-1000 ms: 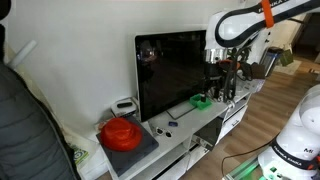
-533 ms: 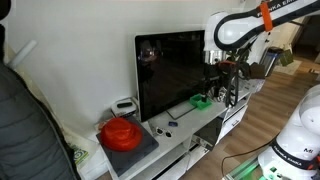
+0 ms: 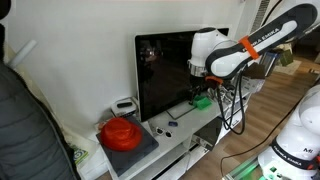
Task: Pick up the blue toy from the tv stand and put it in the green lunch box
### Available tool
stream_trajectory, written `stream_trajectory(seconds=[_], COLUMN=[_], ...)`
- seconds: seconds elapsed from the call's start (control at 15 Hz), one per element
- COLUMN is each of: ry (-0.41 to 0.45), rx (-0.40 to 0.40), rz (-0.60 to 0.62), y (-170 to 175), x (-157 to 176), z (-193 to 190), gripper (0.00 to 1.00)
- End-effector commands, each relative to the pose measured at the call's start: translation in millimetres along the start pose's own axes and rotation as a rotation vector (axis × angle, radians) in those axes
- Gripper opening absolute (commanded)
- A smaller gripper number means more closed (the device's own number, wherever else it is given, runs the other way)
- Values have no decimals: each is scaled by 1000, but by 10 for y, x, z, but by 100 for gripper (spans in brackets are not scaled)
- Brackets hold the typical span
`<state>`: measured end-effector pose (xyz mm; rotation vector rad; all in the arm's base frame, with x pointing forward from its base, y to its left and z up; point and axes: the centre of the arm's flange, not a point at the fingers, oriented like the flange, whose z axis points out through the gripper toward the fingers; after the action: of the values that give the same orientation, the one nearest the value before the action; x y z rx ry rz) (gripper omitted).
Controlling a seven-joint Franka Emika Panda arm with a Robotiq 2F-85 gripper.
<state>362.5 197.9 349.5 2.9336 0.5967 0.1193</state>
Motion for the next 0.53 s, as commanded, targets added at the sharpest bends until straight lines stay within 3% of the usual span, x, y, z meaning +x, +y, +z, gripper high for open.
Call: stream_trajectory(seconds=[0.0,0.27,0.47], ry=[107,150,97], rx=[71,136,157], rz=[-46,-131,-259], y=[130,361,538], x=[251,405,472], z=[499,1025,1434], gripper=[100,100,100])
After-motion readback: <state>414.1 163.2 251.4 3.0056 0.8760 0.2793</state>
